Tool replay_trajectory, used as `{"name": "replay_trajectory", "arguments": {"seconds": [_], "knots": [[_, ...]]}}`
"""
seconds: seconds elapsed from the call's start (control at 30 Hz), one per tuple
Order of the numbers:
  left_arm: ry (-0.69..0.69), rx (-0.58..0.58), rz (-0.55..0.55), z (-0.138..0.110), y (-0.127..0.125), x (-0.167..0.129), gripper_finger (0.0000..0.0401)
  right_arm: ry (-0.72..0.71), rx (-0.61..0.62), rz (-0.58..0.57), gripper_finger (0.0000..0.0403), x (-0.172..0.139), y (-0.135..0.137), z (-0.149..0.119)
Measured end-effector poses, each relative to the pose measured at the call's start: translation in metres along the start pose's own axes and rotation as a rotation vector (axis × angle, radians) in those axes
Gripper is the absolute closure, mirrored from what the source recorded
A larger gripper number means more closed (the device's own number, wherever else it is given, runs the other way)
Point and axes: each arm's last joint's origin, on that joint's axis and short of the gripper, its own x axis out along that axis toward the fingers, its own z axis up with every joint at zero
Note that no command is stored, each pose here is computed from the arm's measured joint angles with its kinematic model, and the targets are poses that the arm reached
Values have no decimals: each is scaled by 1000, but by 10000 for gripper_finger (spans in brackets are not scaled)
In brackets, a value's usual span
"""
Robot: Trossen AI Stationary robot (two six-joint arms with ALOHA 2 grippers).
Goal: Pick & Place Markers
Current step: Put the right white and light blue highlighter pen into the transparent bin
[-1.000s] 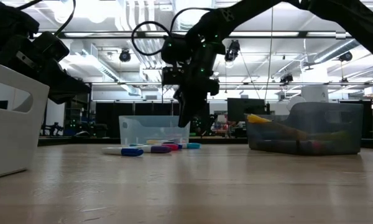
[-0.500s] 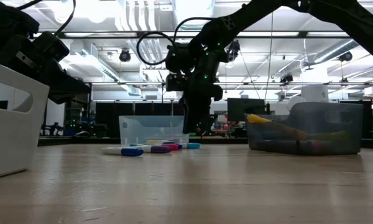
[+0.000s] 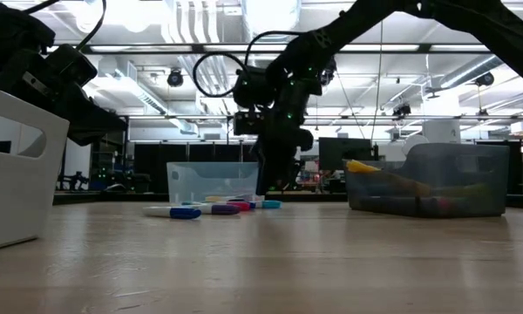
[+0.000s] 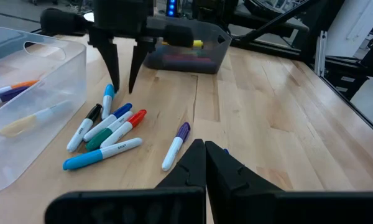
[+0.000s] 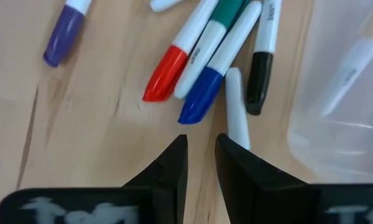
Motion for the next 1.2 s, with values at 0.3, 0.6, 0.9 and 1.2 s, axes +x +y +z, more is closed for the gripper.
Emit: {"name": "replay_trajectory", "arguments": {"seconds": [0.3,0.6,0.9,1.2], "knots": [[0,0,0,0,0,0,401,18,-21,-99,337,10,-4,-7],[0,0,0,0,0,0,401,11,-31,-116,329,11,-5,-7],[0,0,0,0,0,0,401,-21,-53,-136,338,11,-6,-4],[0,0,0,0,0,0,401,25,-54,-225,343,16,-9,-5]]}}
